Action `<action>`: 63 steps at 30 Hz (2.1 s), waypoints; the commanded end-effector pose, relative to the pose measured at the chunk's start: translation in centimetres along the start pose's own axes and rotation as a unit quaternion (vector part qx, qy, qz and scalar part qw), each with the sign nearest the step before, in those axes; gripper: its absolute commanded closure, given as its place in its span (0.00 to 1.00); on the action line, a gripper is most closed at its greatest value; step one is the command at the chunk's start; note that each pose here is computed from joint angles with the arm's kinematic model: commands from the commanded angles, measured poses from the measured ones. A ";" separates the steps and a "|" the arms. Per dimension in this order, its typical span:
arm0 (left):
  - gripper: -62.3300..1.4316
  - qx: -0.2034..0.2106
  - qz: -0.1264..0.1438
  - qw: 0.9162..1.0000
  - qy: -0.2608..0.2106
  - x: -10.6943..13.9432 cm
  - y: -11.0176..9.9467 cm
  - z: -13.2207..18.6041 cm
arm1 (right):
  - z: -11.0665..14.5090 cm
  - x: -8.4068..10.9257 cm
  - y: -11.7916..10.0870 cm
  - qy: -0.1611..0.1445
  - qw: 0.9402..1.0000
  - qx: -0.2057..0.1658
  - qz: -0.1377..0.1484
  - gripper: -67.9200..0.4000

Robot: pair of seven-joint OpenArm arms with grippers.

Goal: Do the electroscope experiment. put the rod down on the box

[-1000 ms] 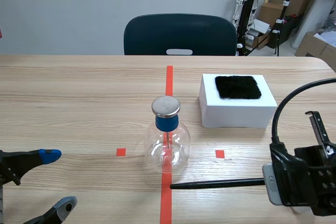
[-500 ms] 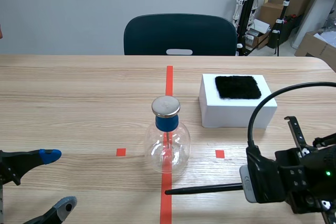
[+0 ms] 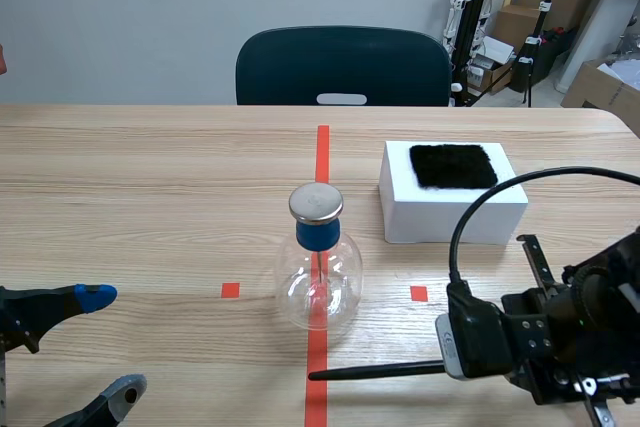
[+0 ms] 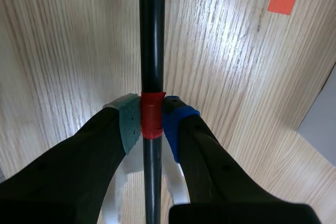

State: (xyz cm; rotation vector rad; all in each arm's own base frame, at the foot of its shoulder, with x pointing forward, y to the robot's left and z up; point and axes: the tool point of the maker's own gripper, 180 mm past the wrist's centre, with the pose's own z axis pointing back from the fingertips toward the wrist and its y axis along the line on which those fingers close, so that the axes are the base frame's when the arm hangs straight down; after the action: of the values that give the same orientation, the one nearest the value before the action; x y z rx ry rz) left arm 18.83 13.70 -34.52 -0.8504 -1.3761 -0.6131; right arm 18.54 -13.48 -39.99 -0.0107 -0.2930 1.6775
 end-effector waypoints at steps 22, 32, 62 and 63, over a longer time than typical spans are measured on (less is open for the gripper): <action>0.00 0.004 -0.003 1.000 -0.016 0.7 0.3 -0.2 | -0.3 -0.7 0.2 0.035 0.999 0.027 0.023 0.94; 0.00 0.004 -0.003 1.000 -0.016 0.7 0.3 -0.2 | -0.5 -1.0 0.4 0.038 0.999 0.031 0.017 0.94; 0.00 0.004 -0.003 1.000 -0.016 0.7 0.3 -0.2 | -0.6 -0.5 -0.8 0.033 0.999 0.000 -0.007 0.18; 0.00 0.004 -0.003 1.000 -0.016 0.7 0.3 -0.2 | -0.6 -0.5 -0.8 0.033 0.999 0.000 -0.007 0.13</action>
State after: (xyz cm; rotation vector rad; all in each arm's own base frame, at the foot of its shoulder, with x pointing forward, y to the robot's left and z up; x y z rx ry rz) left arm 18.83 13.70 -34.52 -0.8504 -1.3761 -0.6131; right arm 18.48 -13.49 -41.11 -0.0372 -0.2281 1.6658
